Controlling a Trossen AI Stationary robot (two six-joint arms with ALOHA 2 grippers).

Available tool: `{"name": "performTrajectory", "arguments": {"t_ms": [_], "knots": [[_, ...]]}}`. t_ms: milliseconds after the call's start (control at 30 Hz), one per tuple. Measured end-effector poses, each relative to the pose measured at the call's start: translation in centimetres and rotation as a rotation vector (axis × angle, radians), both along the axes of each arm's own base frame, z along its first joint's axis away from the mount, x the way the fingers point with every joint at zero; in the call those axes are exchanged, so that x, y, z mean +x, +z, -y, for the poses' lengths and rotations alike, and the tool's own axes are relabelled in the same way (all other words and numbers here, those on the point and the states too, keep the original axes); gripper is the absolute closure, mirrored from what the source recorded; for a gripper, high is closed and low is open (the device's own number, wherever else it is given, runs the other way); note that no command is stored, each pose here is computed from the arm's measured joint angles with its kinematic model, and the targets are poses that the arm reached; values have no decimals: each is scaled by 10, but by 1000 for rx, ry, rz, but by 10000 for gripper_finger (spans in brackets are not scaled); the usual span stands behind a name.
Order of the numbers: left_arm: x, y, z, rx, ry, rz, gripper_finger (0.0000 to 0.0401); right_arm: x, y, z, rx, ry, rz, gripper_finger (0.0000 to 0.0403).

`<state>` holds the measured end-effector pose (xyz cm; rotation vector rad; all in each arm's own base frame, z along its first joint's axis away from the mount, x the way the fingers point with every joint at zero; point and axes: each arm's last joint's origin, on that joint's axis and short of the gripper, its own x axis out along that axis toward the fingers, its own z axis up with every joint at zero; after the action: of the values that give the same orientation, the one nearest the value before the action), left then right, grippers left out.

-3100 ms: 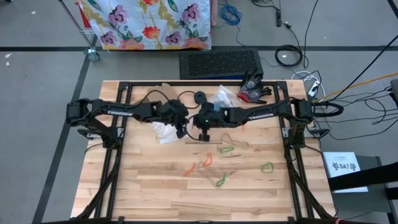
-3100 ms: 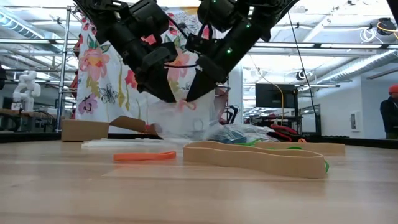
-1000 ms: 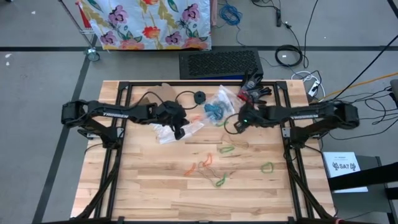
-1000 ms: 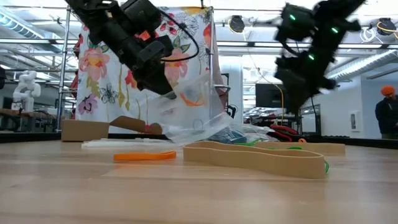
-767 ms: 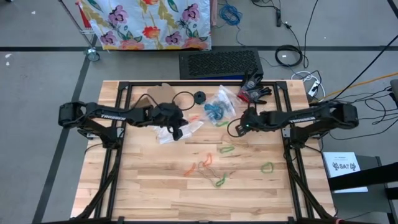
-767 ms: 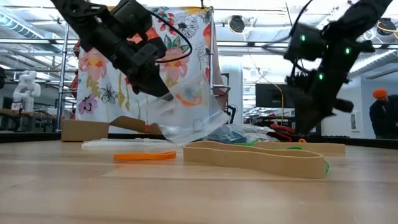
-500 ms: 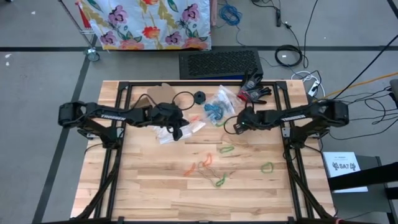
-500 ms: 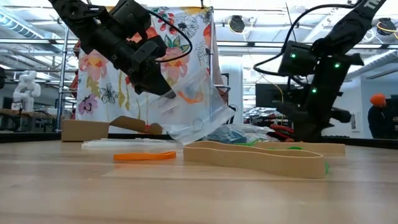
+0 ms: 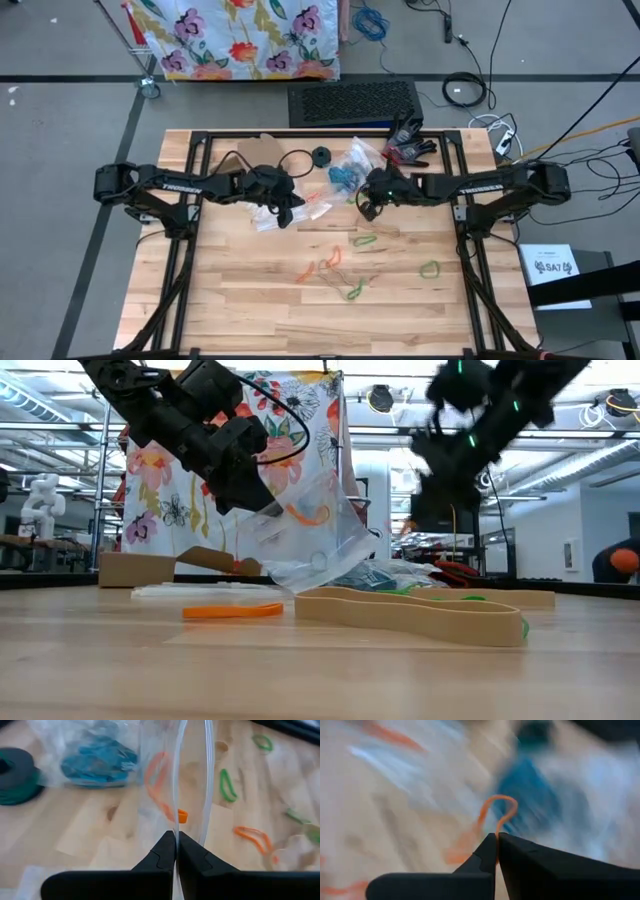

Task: Sort rubber bands
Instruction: Put the orange rubber band into the transparent zip bag

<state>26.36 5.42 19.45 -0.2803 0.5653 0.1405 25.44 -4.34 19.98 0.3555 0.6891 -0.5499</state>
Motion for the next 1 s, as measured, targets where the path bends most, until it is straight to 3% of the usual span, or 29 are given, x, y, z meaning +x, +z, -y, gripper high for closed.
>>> {"name": "performTrajectory", "arguments": {"t_ms": [167, 567, 800, 1000], "knots": [[0, 1, 0, -48, 26, 11, 389, 28, 42, -9, -193, 183, 119, 402], [1, 2, -2, -147, 78, 27, 389, 119, 59, -11, -446, 527, 37, 403], [0, 2, -3, -152, 82, 26, 389, 163, 56, -11, -512, 661, 25, 403], [-1, -1, -3, -145, 73, -6, 389, 159, 44, -6, -470, 673, -96, 403]]}}
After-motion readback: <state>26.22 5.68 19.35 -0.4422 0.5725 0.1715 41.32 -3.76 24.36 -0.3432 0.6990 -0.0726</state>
